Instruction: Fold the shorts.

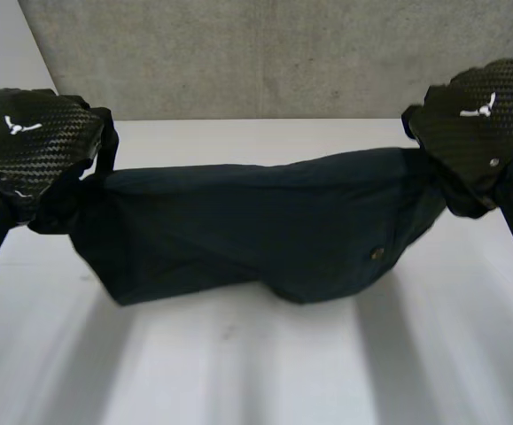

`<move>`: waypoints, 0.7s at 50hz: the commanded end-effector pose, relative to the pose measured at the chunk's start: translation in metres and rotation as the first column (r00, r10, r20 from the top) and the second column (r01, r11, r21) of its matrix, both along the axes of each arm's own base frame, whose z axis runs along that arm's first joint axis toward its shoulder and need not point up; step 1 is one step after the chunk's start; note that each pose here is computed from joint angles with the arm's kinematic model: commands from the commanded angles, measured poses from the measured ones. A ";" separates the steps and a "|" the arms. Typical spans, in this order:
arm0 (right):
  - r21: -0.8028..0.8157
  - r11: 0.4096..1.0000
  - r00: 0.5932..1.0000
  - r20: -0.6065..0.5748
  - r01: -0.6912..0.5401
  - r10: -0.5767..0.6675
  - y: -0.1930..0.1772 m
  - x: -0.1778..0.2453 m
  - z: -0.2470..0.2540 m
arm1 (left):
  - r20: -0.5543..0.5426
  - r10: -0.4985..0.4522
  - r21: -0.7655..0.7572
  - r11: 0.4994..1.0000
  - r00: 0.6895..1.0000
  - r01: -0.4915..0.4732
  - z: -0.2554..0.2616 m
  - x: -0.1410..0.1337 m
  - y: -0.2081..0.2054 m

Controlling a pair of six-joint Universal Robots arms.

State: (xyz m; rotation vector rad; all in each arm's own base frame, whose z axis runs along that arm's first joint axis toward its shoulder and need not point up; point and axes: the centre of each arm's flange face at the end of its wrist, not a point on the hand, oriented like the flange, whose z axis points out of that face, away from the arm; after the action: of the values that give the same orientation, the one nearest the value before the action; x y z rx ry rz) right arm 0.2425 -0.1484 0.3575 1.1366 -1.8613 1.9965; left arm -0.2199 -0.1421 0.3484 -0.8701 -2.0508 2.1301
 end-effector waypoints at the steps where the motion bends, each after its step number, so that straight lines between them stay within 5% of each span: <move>1: 0.174 0.985 0.992 -0.121 0.001 0.020 -0.006 0.006 -0.052 | 0.105 -0.027 0.170 0.985 0.994 0.009 -0.051 -0.011 -0.021; 7: 0.333 0.942 0.976 -0.216 0.037 0.038 -0.033 0.023 -0.115 | 0.208 -0.050 0.367 0.930 0.977 -0.030 -0.123 -0.033 -0.066; 14: 0.259 0.965 0.986 -0.164 0.037 0.006 -0.082 0.051 -0.144 | 0.228 0.032 0.339 0.934 0.973 -0.110 -0.151 -0.054 -0.136; 19: 0.091 0.995 0.998 -0.052 0.026 -0.022 -0.121 0.075 -0.127 | 0.122 0.147 0.133 0.978 0.981 -0.163 -0.100 -0.068 -0.186; 24: -0.192 0.981 0.989 0.144 0.041 -0.013 -0.150 0.091 -0.056 | -0.082 0.145 -0.142 0.978 0.986 -0.156 -0.021 -0.080 -0.206; 27: -0.466 0.874 0.938 0.344 0.134 0.039 -0.165 0.084 0.022 | -0.226 0.116 -0.339 0.922 0.967 -0.190 0.033 -0.079 -0.205; 31: -0.635 0.739 0.881 0.458 0.228 0.122 -0.157 0.074 0.073 | -0.377 0.048 -0.529 0.808 0.925 -0.258 0.097 -0.065 -0.183; 35: -0.633 0.746 0.886 0.444 0.204 0.134 -0.154 0.076 0.070 | -0.402 0.035 -0.564 0.778 0.915 -0.278 0.104 -0.054 -0.171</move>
State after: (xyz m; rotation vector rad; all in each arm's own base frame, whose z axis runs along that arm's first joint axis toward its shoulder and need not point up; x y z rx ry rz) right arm 0.3231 -0.3106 0.4039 0.5072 -1.2072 2.6569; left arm -0.2897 -0.3335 0.4265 -0.3619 -1.4703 2.7549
